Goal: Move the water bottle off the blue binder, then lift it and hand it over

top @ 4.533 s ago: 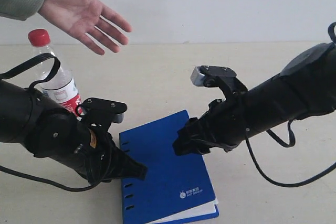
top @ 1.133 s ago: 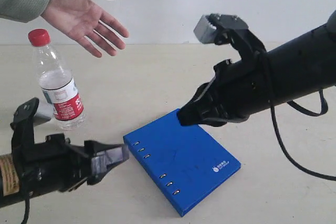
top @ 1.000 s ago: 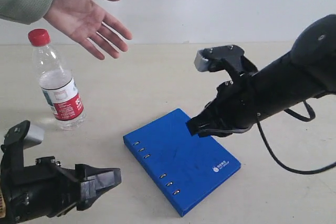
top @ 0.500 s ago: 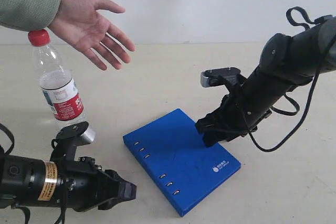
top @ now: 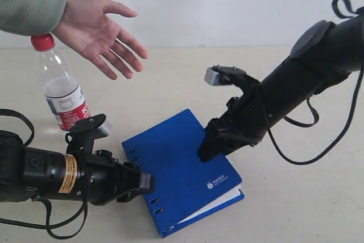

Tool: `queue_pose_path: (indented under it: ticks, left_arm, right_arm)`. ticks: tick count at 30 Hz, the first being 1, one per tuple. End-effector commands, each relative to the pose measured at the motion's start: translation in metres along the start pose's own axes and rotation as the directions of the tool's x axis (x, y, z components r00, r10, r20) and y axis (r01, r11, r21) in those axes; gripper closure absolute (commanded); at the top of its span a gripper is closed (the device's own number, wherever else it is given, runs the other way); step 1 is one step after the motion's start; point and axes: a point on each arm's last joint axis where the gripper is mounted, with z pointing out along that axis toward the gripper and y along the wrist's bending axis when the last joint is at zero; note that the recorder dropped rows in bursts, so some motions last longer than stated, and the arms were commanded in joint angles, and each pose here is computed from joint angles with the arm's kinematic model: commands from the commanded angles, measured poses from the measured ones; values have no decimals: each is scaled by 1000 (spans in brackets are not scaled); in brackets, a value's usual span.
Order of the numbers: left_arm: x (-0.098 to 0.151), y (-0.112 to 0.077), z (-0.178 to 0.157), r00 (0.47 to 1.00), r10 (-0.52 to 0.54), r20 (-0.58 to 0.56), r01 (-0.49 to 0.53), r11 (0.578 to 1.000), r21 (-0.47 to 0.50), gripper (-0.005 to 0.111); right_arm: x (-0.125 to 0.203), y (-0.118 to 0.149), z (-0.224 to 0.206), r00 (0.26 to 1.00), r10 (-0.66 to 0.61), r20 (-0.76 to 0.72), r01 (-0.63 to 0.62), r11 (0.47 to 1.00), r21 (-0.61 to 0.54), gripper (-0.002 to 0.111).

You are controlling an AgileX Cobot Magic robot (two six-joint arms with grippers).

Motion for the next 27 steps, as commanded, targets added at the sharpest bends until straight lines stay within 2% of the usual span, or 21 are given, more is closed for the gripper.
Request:
queue_pose_path:
  ticks: [1, 4, 8, 13, 18, 20, 23, 25, 27]
  left_arm:
    - [-3, -2, 2, 1000, 9, 8, -9, 1000, 13, 71]
    - [-3, -2, 2, 1000, 9, 10, -9, 1000, 17, 71]
    - [-4, -4, 2, 1000, 9, 17, -9, 999, 34, 71]
    - [-4, -4, 2, 1000, 9, 17, -9, 999, 34, 71]
    - [-5, -6, 2, 1000, 10, 26, -12, 998, 62, 71]
    - [-2, -4, 1, 1000, 13, 12, -13, 999, 37, 71]
    - [6, 6, -4, 1000, 18, -1, -18, 999, -45, 71]
    - [9, 7, -11, 998, 27, 49, -26, 999, -28, 71]
    - [11, 5, -22, 984, 47, 174, -52, 998, 22, 71]
  right_arm:
    - [-7, 26, -19, 997, -10, 77, 18, 995, -100, 56]
    - [-3, 20, -9, 998, 27, 54, -20, 993, -113, 56]
    - [2, 16, 8, 999, 34, 33, -26, 979, -203, 56]
    - [2, 15, 8, 999, 22, 38, -15, 982, -188, 56]
    - [6, 9, 26, 999, 33, 13, -31, 988, -148, 58]
    - [6, 6, 26, 999, 38, 15, -36, 990, -139, 68]
    - [6, 1, 22, 998, 49, 31, -44, 991, -124, 106]
    - [4, 1, 21, 998, 45, 47, -39, 992, -116, 108]
    - [3, 1, 20, 998, 32, 61, -25, 993, -114, 109]
